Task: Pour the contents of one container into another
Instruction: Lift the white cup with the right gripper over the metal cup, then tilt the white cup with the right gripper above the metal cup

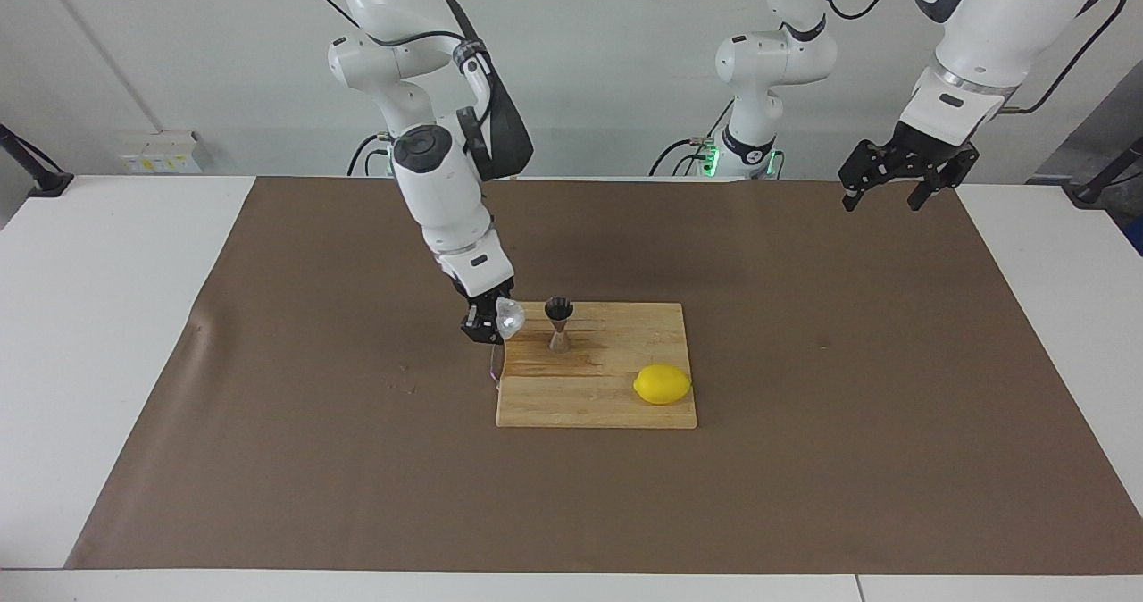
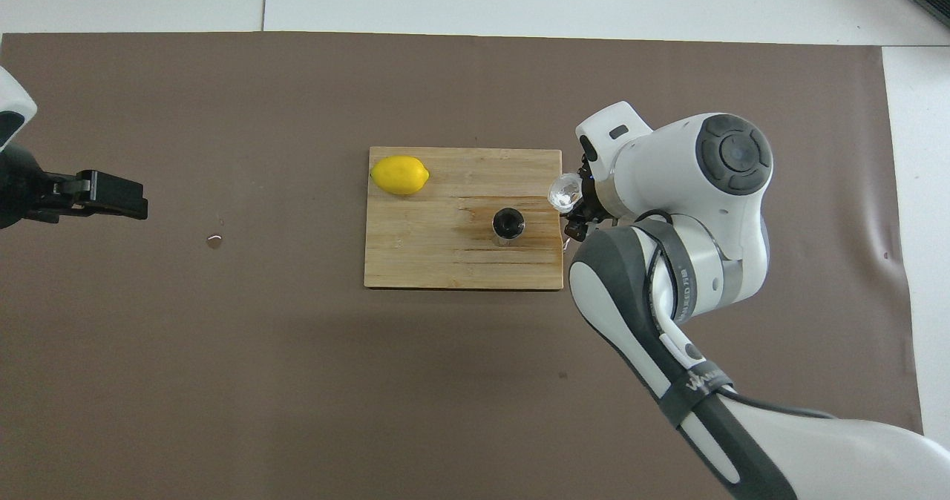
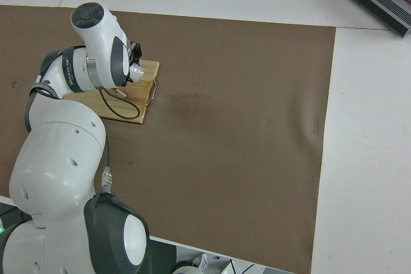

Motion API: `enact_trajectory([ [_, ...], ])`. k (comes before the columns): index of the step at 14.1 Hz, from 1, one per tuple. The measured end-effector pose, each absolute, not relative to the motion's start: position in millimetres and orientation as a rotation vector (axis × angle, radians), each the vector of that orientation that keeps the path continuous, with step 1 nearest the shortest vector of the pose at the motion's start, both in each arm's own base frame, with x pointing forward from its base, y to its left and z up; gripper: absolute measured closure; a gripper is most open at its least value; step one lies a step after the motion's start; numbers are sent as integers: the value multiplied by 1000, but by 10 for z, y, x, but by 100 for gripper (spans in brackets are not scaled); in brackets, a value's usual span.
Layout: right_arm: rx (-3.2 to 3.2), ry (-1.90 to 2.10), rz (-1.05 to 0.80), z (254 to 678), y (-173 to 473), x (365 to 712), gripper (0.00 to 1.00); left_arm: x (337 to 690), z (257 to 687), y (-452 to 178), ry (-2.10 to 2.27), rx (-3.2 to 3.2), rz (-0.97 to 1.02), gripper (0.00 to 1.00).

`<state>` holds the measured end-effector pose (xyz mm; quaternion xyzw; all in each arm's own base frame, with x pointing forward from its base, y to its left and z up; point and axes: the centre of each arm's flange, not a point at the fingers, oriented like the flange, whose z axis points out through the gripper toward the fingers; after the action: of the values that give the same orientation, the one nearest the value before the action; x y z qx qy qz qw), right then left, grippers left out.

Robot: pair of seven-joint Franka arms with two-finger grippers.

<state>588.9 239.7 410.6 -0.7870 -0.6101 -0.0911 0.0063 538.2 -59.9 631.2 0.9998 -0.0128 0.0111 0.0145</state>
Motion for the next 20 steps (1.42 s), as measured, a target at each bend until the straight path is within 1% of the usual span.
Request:
enact_trajectory([
  [3,-2551,-1986,-236,4148,2779,5698,49,5382,6313,-599,-40,3112,35,0],
  [8,-2665,-2112,-150,4252,2972,5506,49,5382,6313,-599,-40,3112,35,0],
  [15,-2648,-2276,-161,4325,3218,5351,49,5382,6313,-599,-39,3112,35,0],
  [20,-2636,-2293,-171,4347,3273,5314,49,5382,6313,-599,-39,3112,35,0],
])
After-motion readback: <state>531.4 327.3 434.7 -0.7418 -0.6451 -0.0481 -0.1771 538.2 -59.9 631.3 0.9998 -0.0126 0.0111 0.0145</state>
